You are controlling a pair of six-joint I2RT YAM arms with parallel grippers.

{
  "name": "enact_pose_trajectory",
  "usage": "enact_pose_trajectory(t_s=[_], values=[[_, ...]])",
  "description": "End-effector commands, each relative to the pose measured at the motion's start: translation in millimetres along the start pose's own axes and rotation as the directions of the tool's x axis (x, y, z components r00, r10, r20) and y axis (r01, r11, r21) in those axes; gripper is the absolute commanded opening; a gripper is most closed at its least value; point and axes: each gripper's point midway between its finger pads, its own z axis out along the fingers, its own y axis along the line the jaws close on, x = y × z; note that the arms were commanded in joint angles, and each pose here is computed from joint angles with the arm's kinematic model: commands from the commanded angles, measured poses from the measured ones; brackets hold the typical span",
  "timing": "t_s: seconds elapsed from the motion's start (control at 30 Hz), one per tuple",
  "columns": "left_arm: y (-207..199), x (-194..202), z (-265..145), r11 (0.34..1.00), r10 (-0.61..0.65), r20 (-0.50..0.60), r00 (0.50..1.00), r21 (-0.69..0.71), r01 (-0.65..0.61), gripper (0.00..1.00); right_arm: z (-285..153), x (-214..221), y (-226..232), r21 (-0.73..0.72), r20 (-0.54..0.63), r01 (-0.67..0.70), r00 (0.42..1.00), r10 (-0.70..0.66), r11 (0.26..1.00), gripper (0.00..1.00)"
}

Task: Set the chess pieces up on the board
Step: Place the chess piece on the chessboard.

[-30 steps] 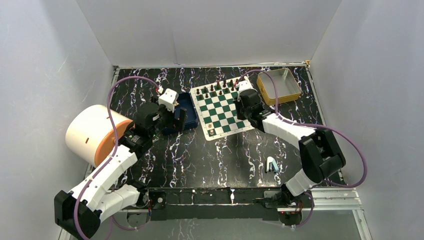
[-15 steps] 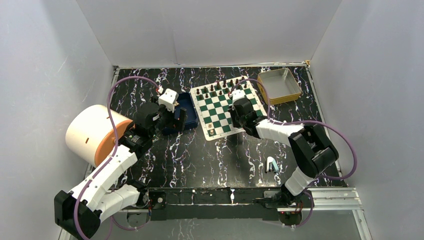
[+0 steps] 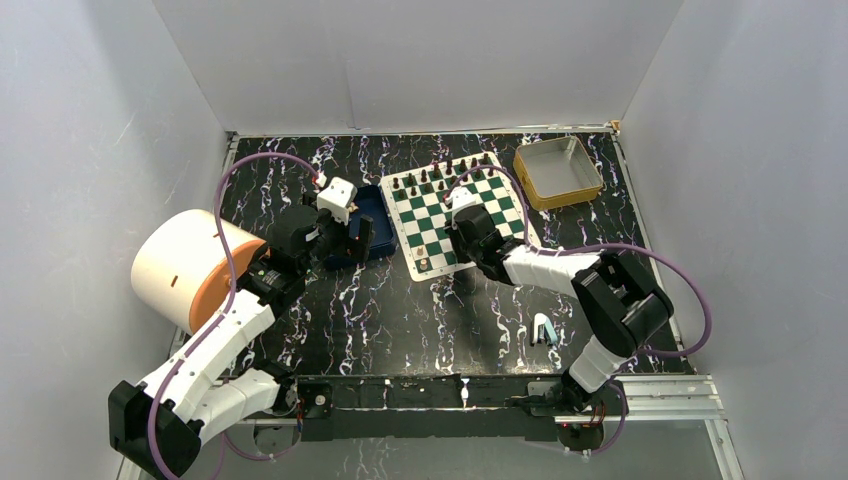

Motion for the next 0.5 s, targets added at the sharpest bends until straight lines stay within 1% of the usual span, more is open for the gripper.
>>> enact_pose_trajectory(t_s=[0.0,0.33,0.47], values=[[1,-10,-4,1.0,0.009,0.033,0.999,-0.009,-0.008,0.92,5,-2,5,0.007,0.017,-0.008,1.0,0.008,1.0,0.16],[2,-11,-5,1.0,0.008,0.035,0.999,-0.01,-0.008,0.92,8,9,10,0.01,-0.02,0.002,1.0,-0.002,1.0,0.18],[1,-10,-5,1.0,0.009,0.034,0.999,-0.01,-0.009,0.92,7,5,4,0.046,-0.026,0.009,1.0,-0.008,0.999,0.18]])
